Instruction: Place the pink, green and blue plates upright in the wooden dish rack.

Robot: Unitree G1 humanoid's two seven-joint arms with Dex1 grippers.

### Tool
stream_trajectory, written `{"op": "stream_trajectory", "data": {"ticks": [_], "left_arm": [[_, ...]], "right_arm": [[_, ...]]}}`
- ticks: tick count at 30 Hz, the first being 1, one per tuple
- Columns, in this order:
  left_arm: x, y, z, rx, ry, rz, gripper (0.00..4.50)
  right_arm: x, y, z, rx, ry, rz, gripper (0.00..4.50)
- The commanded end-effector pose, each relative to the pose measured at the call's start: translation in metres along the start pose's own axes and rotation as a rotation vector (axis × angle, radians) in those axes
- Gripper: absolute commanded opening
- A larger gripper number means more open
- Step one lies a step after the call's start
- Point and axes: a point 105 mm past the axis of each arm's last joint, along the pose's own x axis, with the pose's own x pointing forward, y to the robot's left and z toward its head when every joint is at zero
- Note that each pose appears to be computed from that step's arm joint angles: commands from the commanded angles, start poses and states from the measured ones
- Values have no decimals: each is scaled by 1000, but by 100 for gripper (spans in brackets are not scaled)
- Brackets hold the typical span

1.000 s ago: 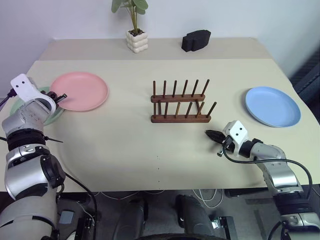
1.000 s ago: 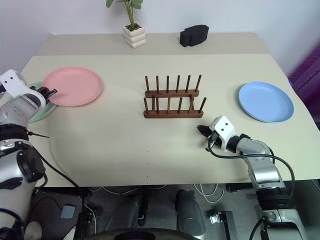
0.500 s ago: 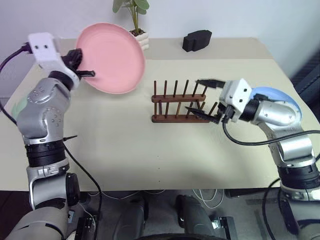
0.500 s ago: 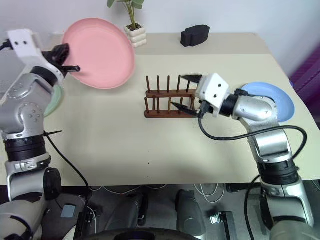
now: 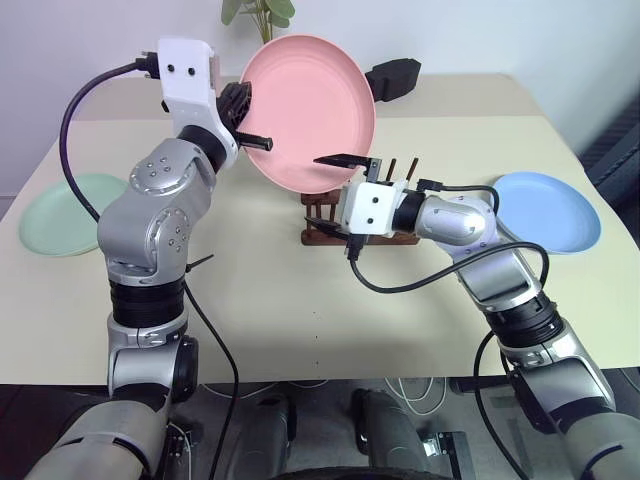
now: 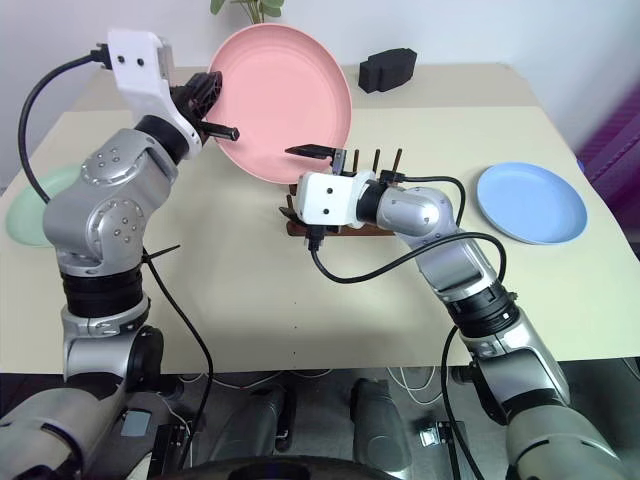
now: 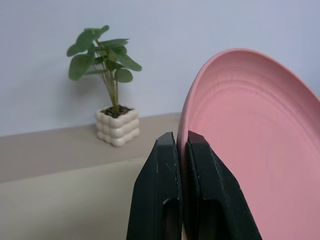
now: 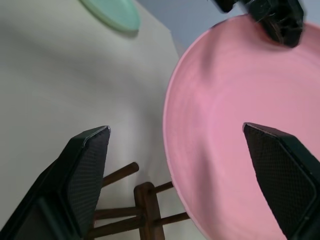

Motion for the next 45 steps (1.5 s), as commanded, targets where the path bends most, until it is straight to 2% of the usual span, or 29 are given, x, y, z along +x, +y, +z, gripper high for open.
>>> {"op": "stream_trajectory", "data": {"ticks": [1, 4, 11, 17, 21, 27, 30, 32, 35, 40, 45], "left_arm": [[-6, -7, 24, -11, -67, -17, 0], [-9, -8, 23, -47, -52, -25, 0], [-12, 2, 15, -73, -18, 13, 0], [-13, 2, 13, -119, -25, 7, 0], [-14, 2, 20, -234, -87, -12, 137], [-20, 20, 47, -326, -254, 39, 442], [-25, 38, 54, -345, -307, 108, 448], [-29, 48, 52, -284, -306, 127, 448], [-37, 58, 33, -75, -232, 100, 448], [-58, 44, 2, 174, -142, -129, 448], [-85, 22, -34, 159, -20, -378, 448]], "right_arm": [[3, -11, 6, -96, -10, -48, 433], [5, -12, 1, -131, 7, -62, 349], [5, -15, 0, -168, 4, -95, 4], [5, -12, 1, -188, 5, -99, 4], [2, -16, -3, -222, 26, -122, 0], [-7, -32, -7, -282, 53, -182, 0], [-20, -48, -14, -306, 83, -235, 0], [-33, -62, -20, -290, 108, -288, 0], [-62, -88, -30, -107, 112, -410, 0], [-98, -103, -29, 208, 7, -473, 0], [-116, -93, -11, 478, -162, -384, 0]]}}
